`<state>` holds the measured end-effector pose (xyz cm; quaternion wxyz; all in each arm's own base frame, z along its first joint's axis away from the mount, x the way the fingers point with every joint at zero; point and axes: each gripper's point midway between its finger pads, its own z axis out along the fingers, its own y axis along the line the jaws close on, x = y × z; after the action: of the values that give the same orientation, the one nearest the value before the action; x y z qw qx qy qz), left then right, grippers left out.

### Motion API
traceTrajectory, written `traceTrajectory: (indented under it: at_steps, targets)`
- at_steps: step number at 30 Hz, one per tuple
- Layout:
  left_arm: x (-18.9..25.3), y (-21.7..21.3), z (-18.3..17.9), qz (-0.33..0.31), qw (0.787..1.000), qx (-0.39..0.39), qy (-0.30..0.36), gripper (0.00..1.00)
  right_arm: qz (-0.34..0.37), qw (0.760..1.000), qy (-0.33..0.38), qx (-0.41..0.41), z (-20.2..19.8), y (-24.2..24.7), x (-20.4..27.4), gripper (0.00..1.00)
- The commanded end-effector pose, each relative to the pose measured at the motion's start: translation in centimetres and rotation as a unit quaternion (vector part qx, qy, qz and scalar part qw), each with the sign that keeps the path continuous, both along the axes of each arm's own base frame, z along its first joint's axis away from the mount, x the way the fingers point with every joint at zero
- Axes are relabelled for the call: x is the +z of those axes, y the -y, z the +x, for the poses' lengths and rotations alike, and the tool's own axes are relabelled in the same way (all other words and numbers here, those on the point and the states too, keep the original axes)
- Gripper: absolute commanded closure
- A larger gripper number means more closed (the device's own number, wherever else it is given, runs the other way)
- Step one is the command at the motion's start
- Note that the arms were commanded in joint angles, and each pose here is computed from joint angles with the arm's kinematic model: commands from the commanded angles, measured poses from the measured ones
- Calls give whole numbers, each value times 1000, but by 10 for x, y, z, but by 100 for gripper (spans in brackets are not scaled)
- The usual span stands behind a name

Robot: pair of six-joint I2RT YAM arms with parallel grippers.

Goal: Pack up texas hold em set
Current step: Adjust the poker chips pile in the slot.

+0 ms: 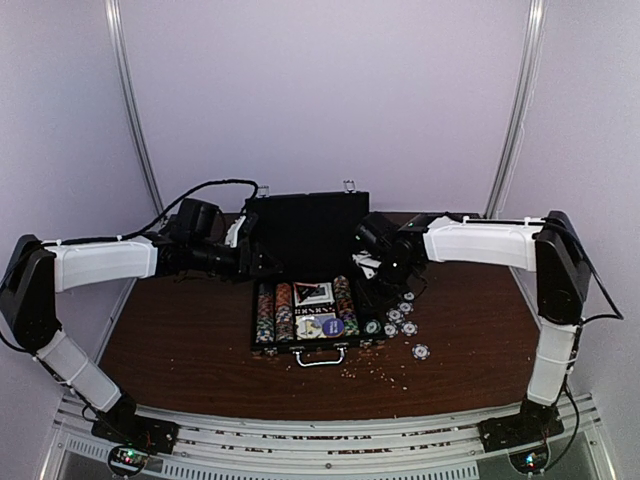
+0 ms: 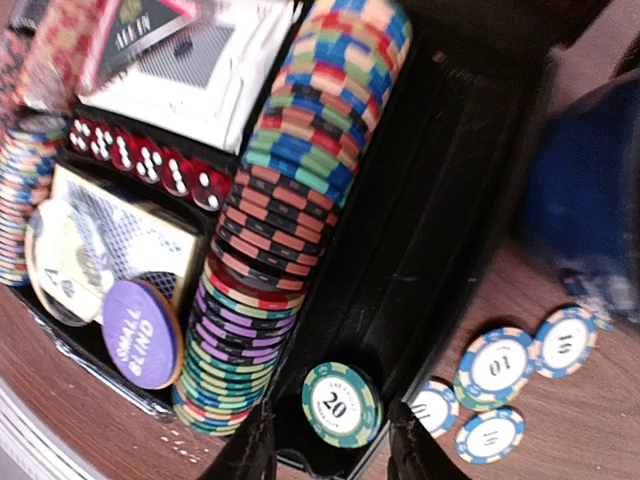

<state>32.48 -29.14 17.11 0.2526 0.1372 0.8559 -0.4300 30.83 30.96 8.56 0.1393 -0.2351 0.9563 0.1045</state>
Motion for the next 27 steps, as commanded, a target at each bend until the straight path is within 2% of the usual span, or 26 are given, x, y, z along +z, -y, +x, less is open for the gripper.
traceTrajectory:
  at_steps: [1, 14, 27]
  targets:
    - [7, 1, 4, -4, 1000, 3, 20, 31, -16, 998, -37, 44, -6, 0, -20, 63]
    - [9, -1, 3, -3, 1000, 9, 21, 32, -59, 993, -63, 81, 6, 13, -41, 64]
    - [7, -3, 1, -3, 1000, 11, 18, 32, -57, 982, -140, 114, -25, 18, -54, 65]
